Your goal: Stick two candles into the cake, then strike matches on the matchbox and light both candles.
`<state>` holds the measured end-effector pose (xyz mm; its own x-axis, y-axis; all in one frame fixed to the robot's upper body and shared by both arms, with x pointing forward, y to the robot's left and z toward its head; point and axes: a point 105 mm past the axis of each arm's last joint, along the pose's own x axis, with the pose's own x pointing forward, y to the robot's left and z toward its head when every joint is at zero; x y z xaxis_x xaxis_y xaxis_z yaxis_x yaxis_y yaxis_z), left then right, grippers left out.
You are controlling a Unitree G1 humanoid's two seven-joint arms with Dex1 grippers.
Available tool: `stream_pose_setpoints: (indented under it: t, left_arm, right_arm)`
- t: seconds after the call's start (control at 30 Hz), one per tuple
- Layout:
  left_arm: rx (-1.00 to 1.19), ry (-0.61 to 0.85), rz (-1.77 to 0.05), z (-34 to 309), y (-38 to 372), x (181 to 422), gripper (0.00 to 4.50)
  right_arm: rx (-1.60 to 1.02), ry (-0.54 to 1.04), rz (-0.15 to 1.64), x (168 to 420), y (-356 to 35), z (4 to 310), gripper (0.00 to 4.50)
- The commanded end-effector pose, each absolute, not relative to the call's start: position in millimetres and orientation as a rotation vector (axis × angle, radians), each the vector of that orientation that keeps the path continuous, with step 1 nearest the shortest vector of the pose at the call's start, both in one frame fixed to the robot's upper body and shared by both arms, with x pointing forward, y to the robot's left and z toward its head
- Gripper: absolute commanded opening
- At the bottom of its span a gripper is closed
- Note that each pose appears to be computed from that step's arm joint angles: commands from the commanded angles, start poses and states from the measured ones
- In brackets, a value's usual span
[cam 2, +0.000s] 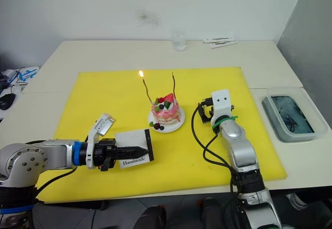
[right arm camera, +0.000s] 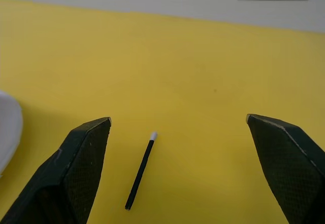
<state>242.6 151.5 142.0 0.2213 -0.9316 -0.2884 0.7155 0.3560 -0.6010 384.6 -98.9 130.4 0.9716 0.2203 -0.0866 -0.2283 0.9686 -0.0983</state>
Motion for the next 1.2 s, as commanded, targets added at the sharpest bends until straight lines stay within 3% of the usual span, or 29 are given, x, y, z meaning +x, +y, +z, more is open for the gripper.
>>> stream_pose_setpoints:
  t: [0.03,0.3,0.37,0.73,1.0,1.13,1.2]
  left_arm:
    - [-0.354,0.649,-1.194,152.2,151.9,242.8,0.00]
    - [-0.353,0.650,-1.196,152.0,150.9,242.8,0.00]
    - [-0.354,0.649,-1.196,151.7,150.6,242.6,0.00]
    - [-0.353,0.648,-1.189,149.9,151.5,242.7,0.00]
    - [-0.352,0.643,-1.188,150.0,151.5,243.0,0.00]
    - [-0.353,0.641,-1.191,150.2,150.9,242.6,0.00]
    - [-0.354,0.640,-1.198,151.0,150.1,242.0,0.00]
  right_arm:
    - [-0.118,0.046,0.188,388.4,-97.9,136.4,4.47]
    - [-0.101,0.115,0.167,390.6,-93.5,120.4,4.47]
    - [-0.086,0.140,0.164,390.1,-93.1,115.7,3.93]
    - [-0.021,0.184,0.146,389.1,-90.4,112.2,0.03]
    - [-0.002,0.126,0.201,381.7,-83.2,133.3,0.03]
    - [-0.037,0.112,0.303,370.9,-84.9,144.0,0.03]
    - [-0.100,0.136,0.448,356.2,-88.5,144.1,0.03]
